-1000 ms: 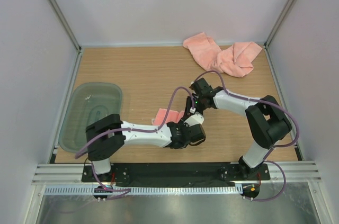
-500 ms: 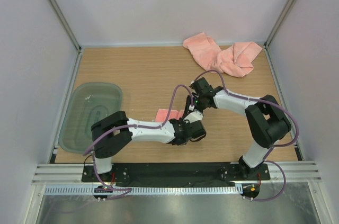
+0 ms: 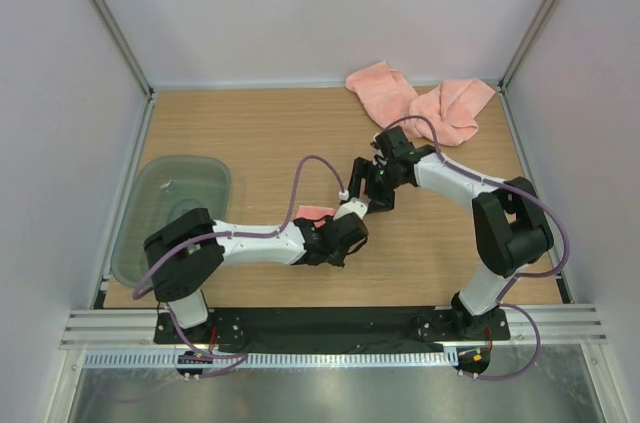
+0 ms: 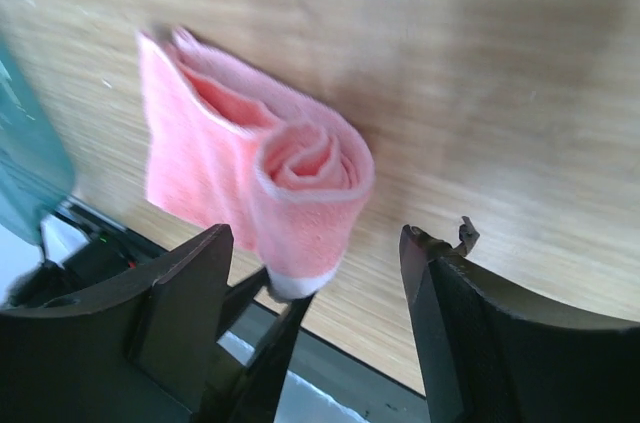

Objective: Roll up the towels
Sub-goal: Roll the towel

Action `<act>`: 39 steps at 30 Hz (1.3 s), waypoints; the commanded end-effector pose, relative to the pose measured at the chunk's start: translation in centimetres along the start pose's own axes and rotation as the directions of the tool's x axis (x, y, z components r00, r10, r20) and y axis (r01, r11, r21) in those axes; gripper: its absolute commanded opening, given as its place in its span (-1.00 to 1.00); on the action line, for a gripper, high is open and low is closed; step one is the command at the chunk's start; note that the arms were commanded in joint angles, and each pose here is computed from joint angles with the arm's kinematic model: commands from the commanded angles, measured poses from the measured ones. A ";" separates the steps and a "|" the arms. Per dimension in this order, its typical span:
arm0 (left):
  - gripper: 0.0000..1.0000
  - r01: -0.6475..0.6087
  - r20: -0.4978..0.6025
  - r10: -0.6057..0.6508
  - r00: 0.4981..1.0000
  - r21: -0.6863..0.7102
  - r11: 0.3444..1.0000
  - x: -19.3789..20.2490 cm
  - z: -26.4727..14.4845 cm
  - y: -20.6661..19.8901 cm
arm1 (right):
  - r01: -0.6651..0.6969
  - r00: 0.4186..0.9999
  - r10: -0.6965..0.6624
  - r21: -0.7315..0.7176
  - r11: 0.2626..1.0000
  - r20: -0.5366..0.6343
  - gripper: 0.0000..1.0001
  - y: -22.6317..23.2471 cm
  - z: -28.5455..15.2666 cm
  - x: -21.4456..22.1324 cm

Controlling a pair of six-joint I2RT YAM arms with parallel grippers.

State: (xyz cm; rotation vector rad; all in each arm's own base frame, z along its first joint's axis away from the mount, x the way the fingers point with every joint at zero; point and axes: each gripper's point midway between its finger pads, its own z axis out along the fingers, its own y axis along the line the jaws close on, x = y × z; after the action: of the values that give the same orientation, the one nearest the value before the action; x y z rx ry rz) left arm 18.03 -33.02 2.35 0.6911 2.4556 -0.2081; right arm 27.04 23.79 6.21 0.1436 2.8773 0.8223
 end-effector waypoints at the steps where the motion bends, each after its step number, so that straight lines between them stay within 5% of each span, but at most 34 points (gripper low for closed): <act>1: -1.00 0.028 -0.075 -0.020 0.997 0.108 0.994 2.1 -0.3 -1.0 | 0.018 0.999 -0.018 -0.017 1.000 0.046 0.50 0.9 -1.5 -2.8; 11: -0.99 0.259 -0.098 -0.242 0.965 0.244 0.935 2.2 -1.8 1.1 | -0.040 0.996 0.039 0.007 0.999 0.076 0.50 -2.0 -2.2 -4.3; 18: -1.00 0.471 -0.199 -0.427 0.882 0.373 0.799 1.7 -2.3 2.0 | -0.018 0.995 0.034 -0.169 0.985 0.092 0.49 -0.3 -2.4 -2.2; 24: -0.99 0.564 -0.288 -0.486 0.825 0.376 0.735 2.6 -1.7 2.1 | 0.037 0.994 0.002 -0.358 0.933 0.106 0.51 2.2 -2.8 -0.5; 35: -0.99 0.706 -0.397 -0.584 0.708 0.385 0.594 3.6 -0.5 2.5 | 0.086 0.995 -0.059 -0.412 0.907 0.077 0.48 4.2 1.2 1.7; 39: -1.00 0.712 -0.403 -0.587 0.702 0.391 0.584 3.9 -0.4 2.6 | 0.077 0.997 -0.062 -0.406 0.911 0.051 0.43 3.9 3.0 2.1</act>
State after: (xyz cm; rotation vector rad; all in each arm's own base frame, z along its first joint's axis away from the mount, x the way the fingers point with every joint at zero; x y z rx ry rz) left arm 18.34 -30.44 3.00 -0.0061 2.6791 -1.2474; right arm 24.85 27.88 5.36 0.0356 2.6466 1.3197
